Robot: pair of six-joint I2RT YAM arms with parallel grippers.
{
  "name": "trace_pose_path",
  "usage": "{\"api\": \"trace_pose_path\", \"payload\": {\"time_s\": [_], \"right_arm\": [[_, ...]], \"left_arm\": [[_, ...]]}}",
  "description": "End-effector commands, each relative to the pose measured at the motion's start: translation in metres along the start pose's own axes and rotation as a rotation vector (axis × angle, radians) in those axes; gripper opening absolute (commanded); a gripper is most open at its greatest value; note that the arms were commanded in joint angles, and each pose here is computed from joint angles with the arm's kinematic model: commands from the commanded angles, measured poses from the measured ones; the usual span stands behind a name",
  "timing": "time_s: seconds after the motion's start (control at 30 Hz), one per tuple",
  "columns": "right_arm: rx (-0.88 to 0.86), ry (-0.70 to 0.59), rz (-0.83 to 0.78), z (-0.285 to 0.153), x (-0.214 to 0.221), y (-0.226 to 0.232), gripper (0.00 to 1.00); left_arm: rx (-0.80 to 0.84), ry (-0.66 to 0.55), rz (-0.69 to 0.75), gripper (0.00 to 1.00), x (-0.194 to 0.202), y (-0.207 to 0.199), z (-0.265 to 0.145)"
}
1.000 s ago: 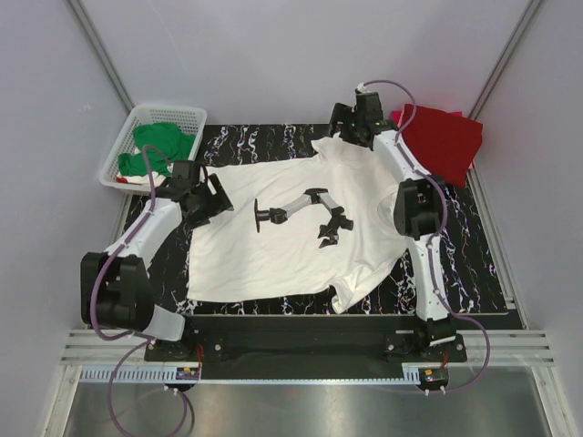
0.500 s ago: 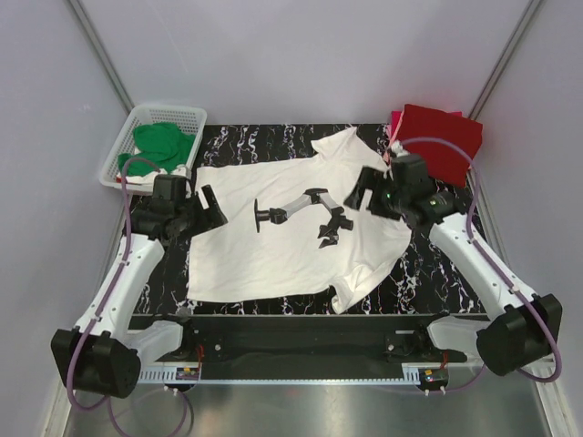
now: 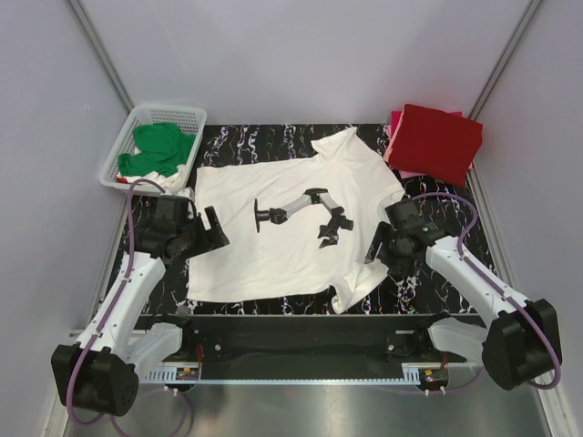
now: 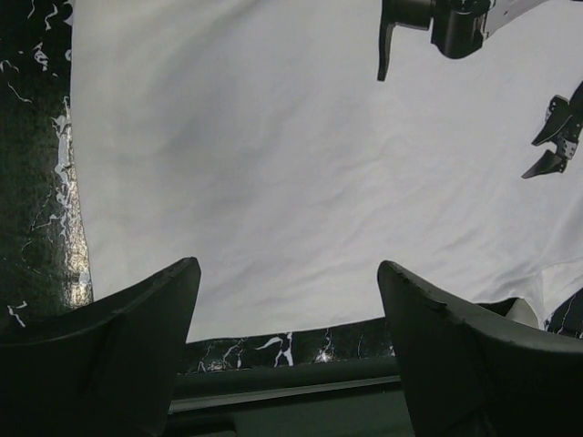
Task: Fold and stack the t-shirts
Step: Flatten the tshirt out
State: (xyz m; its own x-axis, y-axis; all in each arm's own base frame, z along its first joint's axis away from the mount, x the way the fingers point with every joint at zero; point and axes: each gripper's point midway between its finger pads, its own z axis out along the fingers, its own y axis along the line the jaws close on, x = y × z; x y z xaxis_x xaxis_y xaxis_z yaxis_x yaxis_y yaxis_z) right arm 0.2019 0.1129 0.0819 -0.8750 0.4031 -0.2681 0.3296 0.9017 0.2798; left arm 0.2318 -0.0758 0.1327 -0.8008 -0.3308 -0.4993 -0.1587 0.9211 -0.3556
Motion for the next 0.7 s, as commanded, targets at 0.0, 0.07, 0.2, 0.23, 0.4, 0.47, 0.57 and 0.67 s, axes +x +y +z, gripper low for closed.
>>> {"api": "trace_pose_path", "payload": {"time_s": [0.0, 0.07, 0.2, 0.23, 0.4, 0.47, 0.57, 0.67], "right_arm": [[0.114, -0.053, 0.025, 0.004, -0.014, -0.012, 0.72], [0.117, -0.051, 0.017, 0.012, -0.016, -0.011, 0.72], [0.199, -0.033, -0.009, 0.032, -0.021, -0.019, 0.68], [0.199, -0.030, -0.015, 0.035, -0.022, -0.018, 0.68], [0.206, -0.015, -0.027, 0.048, -0.024, -0.015, 0.57], [0.219, -0.015, -0.034, 0.048, -0.024, -0.018, 0.42], [0.220, -0.032, -0.032, 0.042, -0.025, -0.020, 0.05], [0.238, -0.040, -0.025, 0.038, -0.025, -0.025, 0.01]], "left_arm": [[0.027, -0.036, -0.027, 0.84, -0.007, -0.006, 0.006], [0.018, -0.027, -0.028, 0.84, -0.007, -0.005, 0.009], [0.014, -0.012, -0.038, 0.84, -0.004, -0.004, 0.014], [0.010, -0.007, -0.045, 0.84, -0.002, -0.003, 0.016], [0.000, 0.014, -0.081, 0.83, 0.003, 0.000, 0.027], [0.003, 0.021, -0.082, 0.83, 0.006, 0.001, 0.030], [-0.001, 0.015, -0.077, 0.83, 0.004, 0.001, 0.030], [-0.005, 0.004, -0.079, 0.83, 0.003, 0.002, 0.029]]}}
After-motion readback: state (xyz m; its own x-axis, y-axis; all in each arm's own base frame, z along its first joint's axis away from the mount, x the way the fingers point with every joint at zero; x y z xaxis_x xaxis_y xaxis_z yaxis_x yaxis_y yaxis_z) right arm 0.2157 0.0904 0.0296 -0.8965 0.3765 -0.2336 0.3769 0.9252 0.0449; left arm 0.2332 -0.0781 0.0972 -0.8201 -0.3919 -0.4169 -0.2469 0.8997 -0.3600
